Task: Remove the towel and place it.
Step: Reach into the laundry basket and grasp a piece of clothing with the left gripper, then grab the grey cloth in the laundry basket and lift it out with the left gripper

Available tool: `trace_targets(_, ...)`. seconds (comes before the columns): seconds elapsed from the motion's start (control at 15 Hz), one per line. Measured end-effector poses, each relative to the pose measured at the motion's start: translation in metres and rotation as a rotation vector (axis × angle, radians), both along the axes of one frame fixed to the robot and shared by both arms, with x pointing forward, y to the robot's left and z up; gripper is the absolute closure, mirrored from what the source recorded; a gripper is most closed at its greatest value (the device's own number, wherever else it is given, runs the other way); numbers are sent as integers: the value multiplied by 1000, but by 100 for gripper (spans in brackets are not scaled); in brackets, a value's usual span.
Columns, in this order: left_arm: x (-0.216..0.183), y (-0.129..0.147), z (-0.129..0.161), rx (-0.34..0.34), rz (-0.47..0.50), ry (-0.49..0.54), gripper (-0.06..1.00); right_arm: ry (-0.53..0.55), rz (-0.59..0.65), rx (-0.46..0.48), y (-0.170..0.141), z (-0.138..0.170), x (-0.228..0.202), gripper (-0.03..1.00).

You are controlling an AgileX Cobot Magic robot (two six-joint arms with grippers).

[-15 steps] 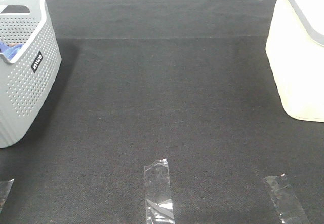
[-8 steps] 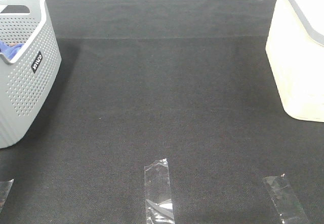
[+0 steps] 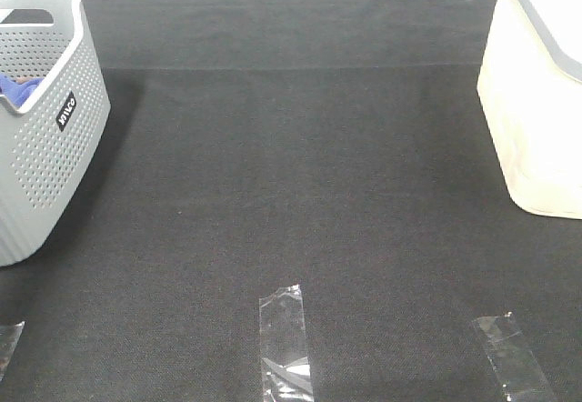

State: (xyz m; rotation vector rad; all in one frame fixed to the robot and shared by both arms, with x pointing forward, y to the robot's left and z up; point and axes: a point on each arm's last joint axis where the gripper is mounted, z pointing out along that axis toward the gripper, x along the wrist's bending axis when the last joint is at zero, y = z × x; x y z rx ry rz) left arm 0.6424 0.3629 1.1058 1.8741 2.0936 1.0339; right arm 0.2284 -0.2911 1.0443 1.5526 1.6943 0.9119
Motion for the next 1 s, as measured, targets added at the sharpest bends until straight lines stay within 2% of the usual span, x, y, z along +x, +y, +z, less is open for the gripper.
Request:
trace_targets(0.2, 22, 7, -31, 8, -7, 75, 34, 0, 0, 0, 0, 0, 0, 43)
trace_targets(0.4, 35, 6, -58, -16, -22, 108, 34, 0, 0, 0, 0, 0, 0, 43)
trace_targets(0.67, 50, 5, -84, -35, -51, 100, 34, 0, 0, 0, 0, 0, 0, 43)
trace_targets(1.0, 59, 4, -101, -37, -74, 93, 34, 0, 0, 0, 0, 0, 0, 43)
